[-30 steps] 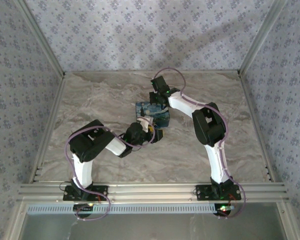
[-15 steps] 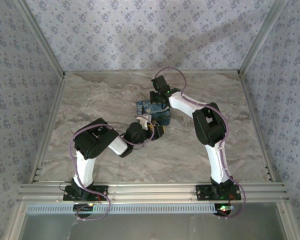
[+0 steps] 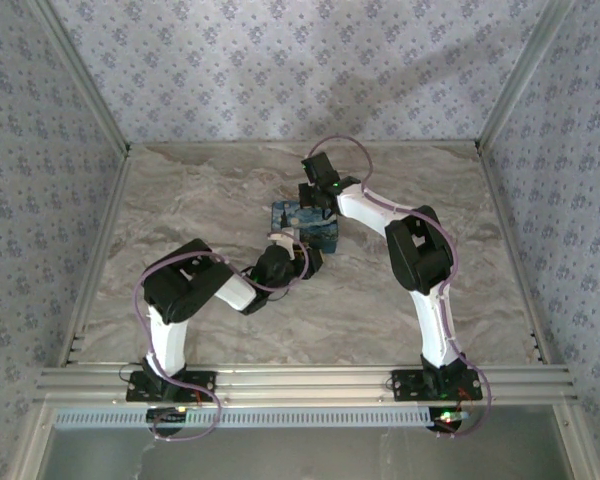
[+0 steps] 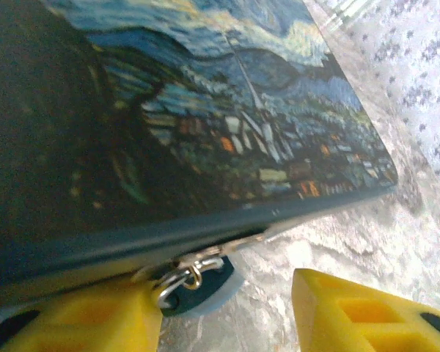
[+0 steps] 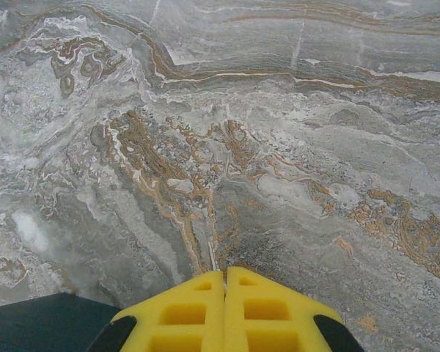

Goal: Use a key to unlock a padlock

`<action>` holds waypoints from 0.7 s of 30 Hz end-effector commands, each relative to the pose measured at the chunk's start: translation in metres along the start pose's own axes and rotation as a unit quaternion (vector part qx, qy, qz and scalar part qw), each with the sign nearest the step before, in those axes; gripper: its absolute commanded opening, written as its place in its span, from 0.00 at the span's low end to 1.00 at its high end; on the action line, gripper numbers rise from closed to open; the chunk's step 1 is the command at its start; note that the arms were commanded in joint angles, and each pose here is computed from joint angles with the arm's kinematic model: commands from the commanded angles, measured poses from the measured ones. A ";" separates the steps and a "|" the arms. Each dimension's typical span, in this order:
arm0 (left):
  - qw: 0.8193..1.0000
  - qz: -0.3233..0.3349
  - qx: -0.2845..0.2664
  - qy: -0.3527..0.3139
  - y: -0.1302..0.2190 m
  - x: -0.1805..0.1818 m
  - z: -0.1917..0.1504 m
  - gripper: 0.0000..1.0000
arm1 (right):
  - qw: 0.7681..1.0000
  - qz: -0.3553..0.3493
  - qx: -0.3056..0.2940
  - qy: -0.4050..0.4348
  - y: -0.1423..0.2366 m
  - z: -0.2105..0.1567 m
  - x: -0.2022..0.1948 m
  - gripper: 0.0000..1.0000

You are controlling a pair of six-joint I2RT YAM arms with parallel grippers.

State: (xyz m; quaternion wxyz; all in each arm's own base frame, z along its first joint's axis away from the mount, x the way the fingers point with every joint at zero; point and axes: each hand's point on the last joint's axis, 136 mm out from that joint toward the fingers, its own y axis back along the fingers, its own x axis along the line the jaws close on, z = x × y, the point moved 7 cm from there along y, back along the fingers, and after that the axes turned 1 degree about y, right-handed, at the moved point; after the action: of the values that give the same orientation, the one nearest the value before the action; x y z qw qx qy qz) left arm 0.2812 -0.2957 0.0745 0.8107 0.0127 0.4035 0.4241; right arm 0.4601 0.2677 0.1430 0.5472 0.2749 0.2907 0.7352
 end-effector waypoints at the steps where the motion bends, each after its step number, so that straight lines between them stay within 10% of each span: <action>1: 0.999 0.043 -0.008 -0.004 -0.002 0.012 0.001 0.42 | 0.999 0.003 0.036 0.006 0.007 -0.015 0.005 0.00; 12: 0.997 -0.071 -0.008 -0.002 -0.003 0.002 0.006 0.33 | 0.999 0.002 0.035 0.006 0.008 -0.014 0.004 0.00; 21: 0.992 -0.125 -0.011 0.008 -0.001 -0.008 0.007 0.50 | 0.999 0.002 0.038 0.007 0.006 -0.017 0.005 0.00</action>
State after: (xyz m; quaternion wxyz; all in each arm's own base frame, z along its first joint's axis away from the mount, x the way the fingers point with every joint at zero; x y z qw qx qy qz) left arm 0.2816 -0.2972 0.0750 0.8415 -0.0215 0.4125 0.3481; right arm 0.4602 0.2675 0.1439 0.5485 0.2745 0.2886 0.7352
